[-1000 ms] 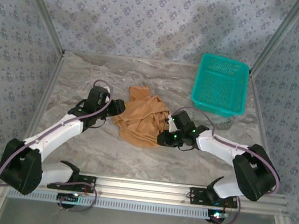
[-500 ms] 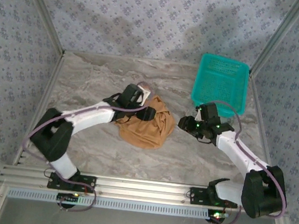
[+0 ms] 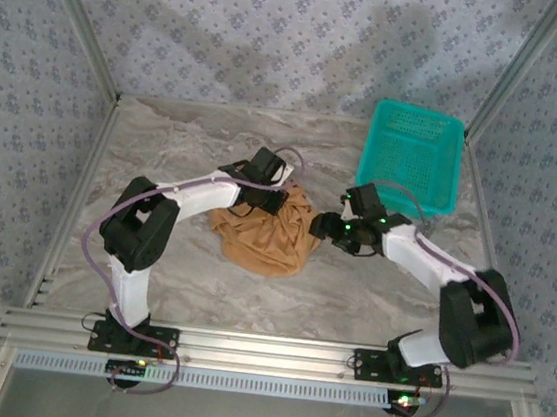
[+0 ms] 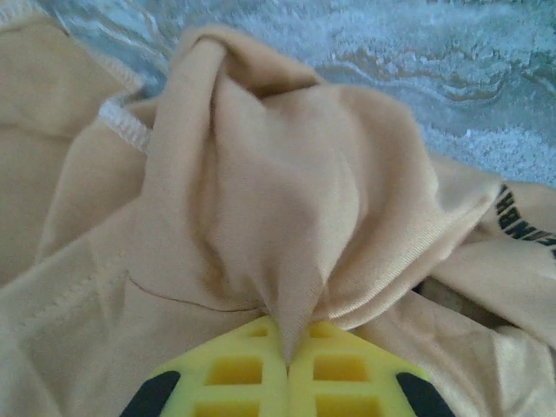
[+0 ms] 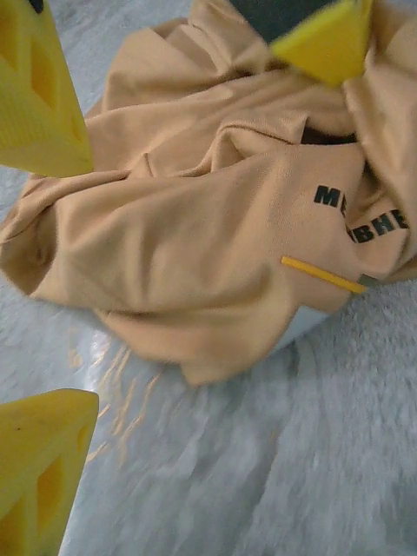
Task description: Fold the inside-out t-shirt
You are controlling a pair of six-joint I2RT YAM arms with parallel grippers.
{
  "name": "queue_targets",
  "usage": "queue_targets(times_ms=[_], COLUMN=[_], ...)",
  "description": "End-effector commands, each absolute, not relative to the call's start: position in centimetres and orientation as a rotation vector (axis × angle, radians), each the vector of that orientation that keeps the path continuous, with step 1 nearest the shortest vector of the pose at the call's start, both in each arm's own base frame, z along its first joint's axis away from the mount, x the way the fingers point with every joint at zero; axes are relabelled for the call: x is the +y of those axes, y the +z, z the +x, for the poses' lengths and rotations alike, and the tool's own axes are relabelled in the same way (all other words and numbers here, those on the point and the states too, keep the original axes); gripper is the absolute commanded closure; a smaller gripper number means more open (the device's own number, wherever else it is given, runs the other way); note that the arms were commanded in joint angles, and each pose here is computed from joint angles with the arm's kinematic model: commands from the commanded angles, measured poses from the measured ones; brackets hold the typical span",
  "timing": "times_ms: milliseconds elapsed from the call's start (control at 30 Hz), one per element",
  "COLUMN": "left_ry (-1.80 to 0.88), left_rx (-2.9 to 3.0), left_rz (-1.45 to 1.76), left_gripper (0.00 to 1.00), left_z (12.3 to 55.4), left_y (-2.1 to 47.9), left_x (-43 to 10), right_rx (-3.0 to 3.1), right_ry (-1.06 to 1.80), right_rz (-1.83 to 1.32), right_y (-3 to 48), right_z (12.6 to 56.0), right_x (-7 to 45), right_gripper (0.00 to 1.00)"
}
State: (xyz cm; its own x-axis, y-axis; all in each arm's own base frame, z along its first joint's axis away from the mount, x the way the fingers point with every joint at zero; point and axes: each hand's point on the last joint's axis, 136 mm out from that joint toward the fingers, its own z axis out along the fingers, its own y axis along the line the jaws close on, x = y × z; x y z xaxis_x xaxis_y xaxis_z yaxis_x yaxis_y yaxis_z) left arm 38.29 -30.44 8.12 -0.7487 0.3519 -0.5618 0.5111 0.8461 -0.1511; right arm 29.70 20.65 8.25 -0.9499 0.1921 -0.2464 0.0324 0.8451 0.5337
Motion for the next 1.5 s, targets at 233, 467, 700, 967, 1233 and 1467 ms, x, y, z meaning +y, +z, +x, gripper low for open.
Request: queue_targets(times_ms=[233, 467, 700, 967, 1233, 1467], left_ry=[-0.477, -0.514, -0.655, -0.631, -0.606, -0.664], left_rx=[2.355, 2.337, 2.385, 2.425, 2.429, 2.449], left_rz=[0.558, 0.239, 0.107, 0.068, 0.066, 0.053], left_gripper=[1.00, 1.00, 1.00, 1.00, 1.00, 1.00], left_z=[39.7, 41.2, 40.3, 39.0, 44.0, 45.2], left_y=[20.3, 23.1, 19.2, 16.9, 19.6, 20.0], left_x=[-29.1, -19.4, -18.5, -18.8, -19.8, -20.9], right_rx=[2.679, 2.723, 2.798, 2.765, 2.618, 2.636], right_ry=[0.674, 0.423, 0.377, 0.368, 0.334, 0.449], right_rz=[0.233, 0.323, 0.389, 0.309, 0.181, -0.142], right_y=[8.7, 7.8, 3.6, 7.1, 13.4, 11.8], right_z=[38.6, 32.9, 29.0, 29.9, 30.2, 33.1], right_x=[23.7, 14.7, 12.8, 13.8, 15.9, 24.3], right_gripper=[1.00, 1.00, 1.00, 0.91, 0.35, 0.30])
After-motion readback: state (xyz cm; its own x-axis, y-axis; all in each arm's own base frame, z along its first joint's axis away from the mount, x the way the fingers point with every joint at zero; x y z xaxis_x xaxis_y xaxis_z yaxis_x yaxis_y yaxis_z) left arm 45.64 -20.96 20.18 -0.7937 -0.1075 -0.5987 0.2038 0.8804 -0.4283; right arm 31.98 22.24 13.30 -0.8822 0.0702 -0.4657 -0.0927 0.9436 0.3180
